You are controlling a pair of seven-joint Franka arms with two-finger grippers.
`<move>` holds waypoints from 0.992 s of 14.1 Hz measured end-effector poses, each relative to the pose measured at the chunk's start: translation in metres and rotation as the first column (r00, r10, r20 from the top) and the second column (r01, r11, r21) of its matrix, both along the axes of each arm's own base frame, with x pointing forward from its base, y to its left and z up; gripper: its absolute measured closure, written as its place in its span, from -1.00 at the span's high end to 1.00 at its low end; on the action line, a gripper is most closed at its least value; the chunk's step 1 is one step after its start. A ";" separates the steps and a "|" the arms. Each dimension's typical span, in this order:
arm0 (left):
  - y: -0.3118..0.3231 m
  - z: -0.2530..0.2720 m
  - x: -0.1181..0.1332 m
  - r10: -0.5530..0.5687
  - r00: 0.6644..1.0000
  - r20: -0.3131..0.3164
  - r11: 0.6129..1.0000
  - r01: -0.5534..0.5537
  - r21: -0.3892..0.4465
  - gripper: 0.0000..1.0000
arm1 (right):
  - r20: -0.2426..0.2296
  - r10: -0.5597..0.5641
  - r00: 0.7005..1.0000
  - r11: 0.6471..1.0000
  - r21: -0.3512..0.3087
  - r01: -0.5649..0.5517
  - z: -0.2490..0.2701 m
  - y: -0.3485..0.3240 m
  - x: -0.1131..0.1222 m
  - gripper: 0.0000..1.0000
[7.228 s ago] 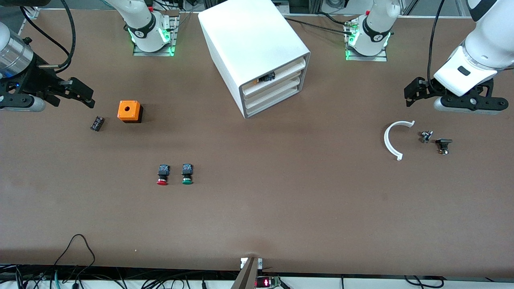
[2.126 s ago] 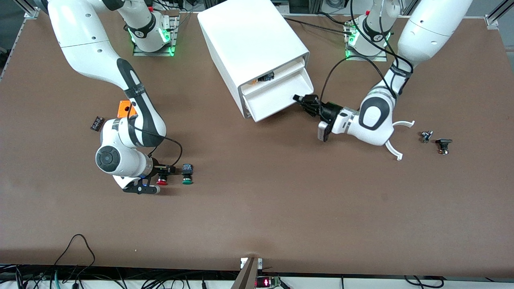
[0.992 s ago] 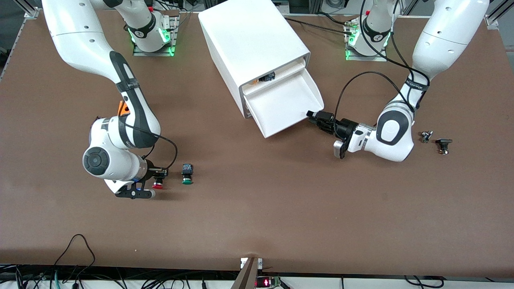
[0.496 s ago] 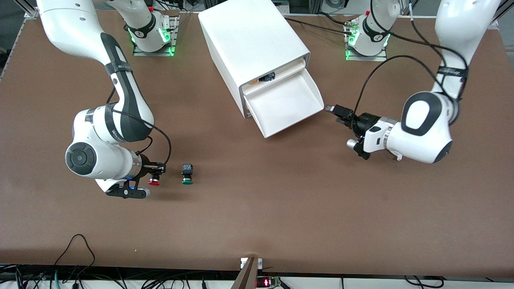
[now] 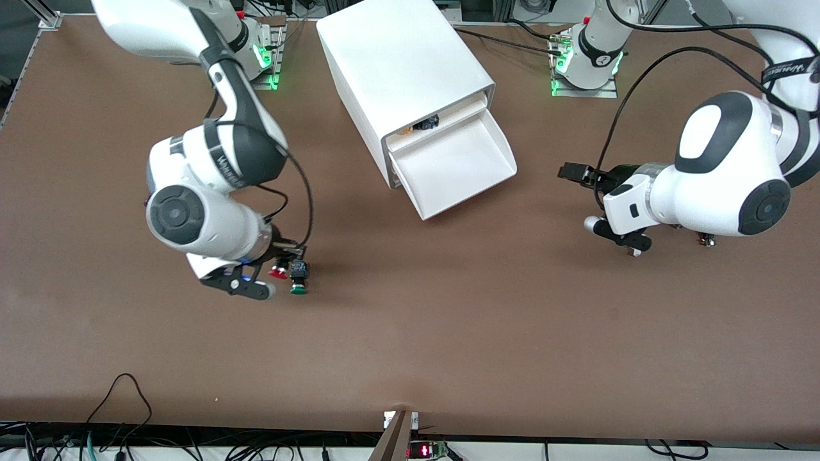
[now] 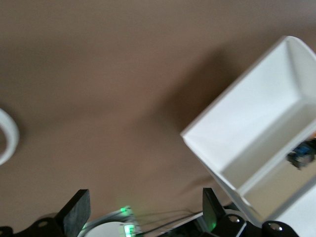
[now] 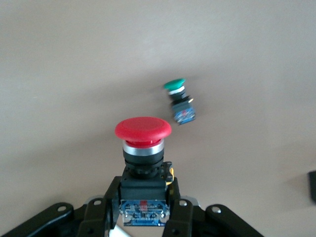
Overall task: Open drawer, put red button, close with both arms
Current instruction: 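Lift the red button with the right gripper while the left gripper withdraws, then lower the red button into the open drawer with the right gripper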
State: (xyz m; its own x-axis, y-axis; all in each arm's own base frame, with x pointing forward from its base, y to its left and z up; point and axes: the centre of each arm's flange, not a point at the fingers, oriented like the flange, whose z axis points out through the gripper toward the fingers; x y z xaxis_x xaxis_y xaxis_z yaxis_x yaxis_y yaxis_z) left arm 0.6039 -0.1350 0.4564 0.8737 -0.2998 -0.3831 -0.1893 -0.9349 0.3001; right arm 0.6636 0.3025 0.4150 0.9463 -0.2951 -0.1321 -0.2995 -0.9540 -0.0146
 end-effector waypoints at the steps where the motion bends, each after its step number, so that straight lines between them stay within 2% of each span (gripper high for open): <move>1: 0.001 0.012 0.002 -0.023 0.999 0.039 0.998 0.021 0.059 1.00 | 0.006 -0.036 0.999 0.999 -0.004 0.036 0.006 0.021 -0.009 -0.19; 3: 0.001 0.034 0.002 -0.062 0.993 0.104 0.988 0.046 0.151 1.00 | 0.018 -0.110 0.994 0.994 -0.007 0.110 0.020 0.057 -0.029 -0.19; 6: 0.003 0.066 -0.004 -0.071 0.984 0.164 0.982 0.040 0.186 1.00 | 0.041 -0.239 0.970 0.971 0.005 0.239 0.047 0.099 -0.055 -0.19; 9: 0.020 0.100 -0.010 -0.033 0.971 0.238 0.980 -0.015 0.199 1.00 | 0.060 -0.368 0.928 0.930 0.036 0.366 0.066 0.147 -0.086 -0.19; 12: 0.050 0.112 -0.009 0.029 0.923 0.383 0.975 -0.110 0.191 1.00 | 0.066 -0.467 0.882 0.884 0.076 0.462 0.072 0.195 -0.119 -0.19; 14: 0.071 0.105 -0.017 0.062 0.902 0.427 0.969 -0.157 0.191 1.00 | 0.059 -0.532 0.844 0.845 0.105 0.525 0.071 0.227 -0.142 -0.19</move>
State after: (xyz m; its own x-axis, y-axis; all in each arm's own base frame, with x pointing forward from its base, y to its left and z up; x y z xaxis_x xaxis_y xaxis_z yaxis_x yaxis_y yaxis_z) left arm 0.5866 -0.0641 0.5616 0.9892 -0.1447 -0.0226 -0.1446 -0.9895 0.0063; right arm 0.5219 0.5293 0.4859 0.6582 -0.7454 -0.1059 -0.7522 -0.6455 -0.1325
